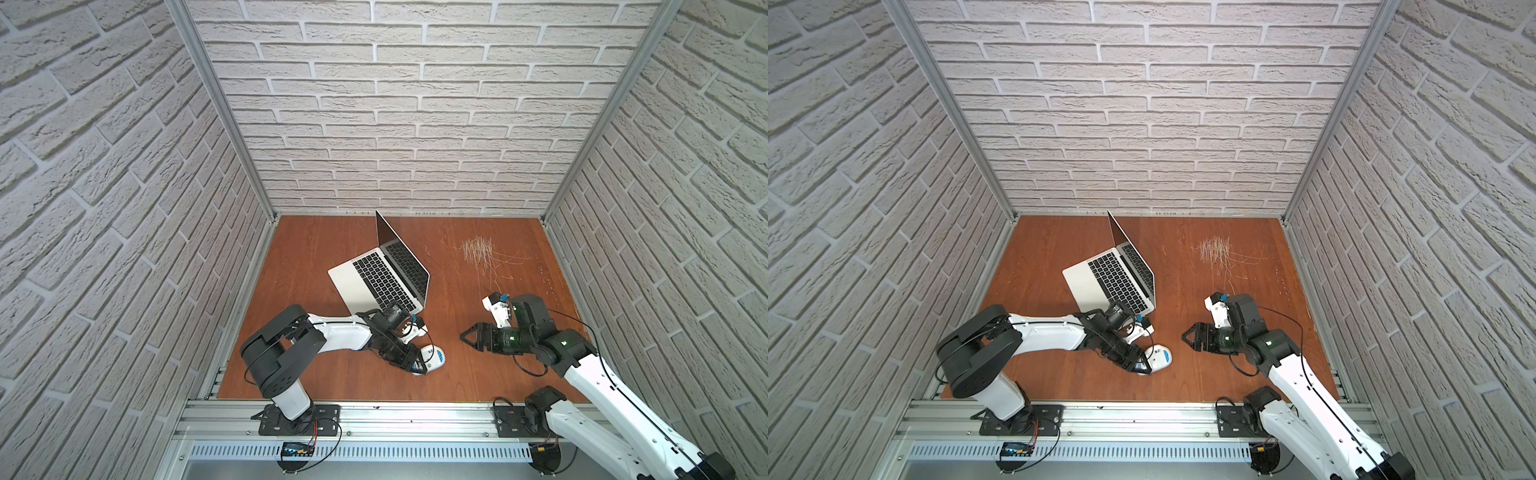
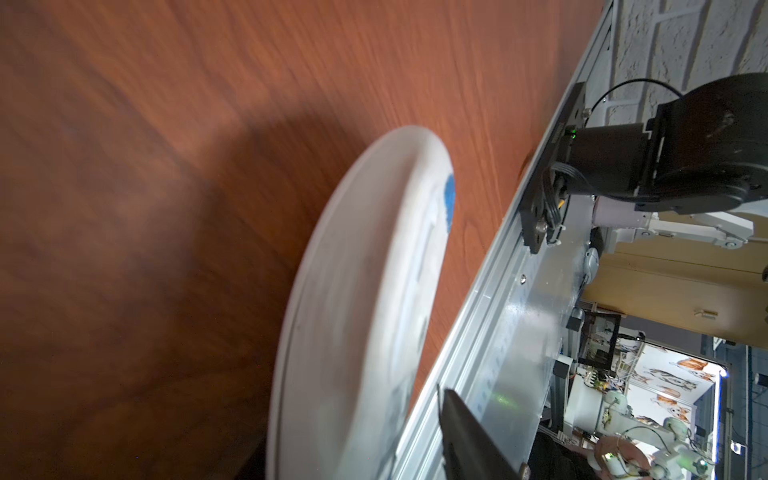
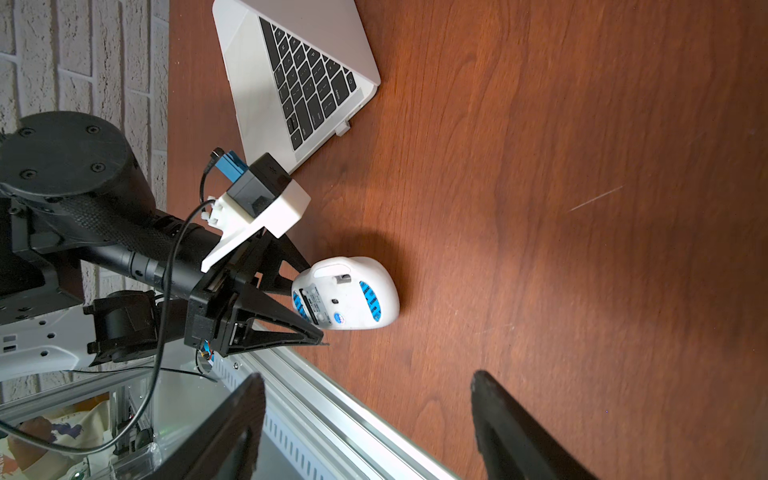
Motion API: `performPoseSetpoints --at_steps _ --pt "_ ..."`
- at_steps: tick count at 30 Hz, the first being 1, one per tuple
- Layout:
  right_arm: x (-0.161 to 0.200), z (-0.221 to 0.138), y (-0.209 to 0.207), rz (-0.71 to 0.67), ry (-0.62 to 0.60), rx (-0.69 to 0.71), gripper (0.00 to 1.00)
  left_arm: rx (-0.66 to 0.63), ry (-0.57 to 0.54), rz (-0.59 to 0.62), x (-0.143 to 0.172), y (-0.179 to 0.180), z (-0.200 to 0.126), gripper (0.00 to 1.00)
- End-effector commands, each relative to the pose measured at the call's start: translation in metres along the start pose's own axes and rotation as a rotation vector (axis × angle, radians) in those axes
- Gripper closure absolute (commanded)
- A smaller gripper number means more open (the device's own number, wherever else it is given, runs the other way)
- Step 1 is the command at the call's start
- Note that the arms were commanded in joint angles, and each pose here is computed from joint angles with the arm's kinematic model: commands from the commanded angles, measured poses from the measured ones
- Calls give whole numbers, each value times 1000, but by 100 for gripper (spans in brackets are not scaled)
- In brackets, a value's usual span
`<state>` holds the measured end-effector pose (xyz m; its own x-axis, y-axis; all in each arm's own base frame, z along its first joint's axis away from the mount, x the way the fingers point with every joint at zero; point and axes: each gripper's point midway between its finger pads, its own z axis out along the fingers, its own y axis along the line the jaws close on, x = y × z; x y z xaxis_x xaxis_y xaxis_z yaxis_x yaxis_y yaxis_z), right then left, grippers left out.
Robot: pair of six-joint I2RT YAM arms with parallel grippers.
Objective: Remove the wireless mouse receiver from the laptop
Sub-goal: Place the mouse at the center of the board.
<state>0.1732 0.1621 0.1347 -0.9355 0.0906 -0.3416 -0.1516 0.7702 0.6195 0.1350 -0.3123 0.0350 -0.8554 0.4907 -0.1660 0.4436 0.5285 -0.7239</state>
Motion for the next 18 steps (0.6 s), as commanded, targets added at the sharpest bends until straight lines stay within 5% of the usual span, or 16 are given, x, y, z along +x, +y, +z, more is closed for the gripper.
performPoseSetpoints --at_steps 1,7,18 --pt "-2 0 -1 -5 -19 -5 20 -80 4 -15 7 16 -4 35" --pt "-1 0 -1 -8 -13 -6 20 -126 -33 -1 7 18 -14 19" --pt "-4 0 0 -27 -35 -15 22 -228 -188 -1 -10 20 -56 15"
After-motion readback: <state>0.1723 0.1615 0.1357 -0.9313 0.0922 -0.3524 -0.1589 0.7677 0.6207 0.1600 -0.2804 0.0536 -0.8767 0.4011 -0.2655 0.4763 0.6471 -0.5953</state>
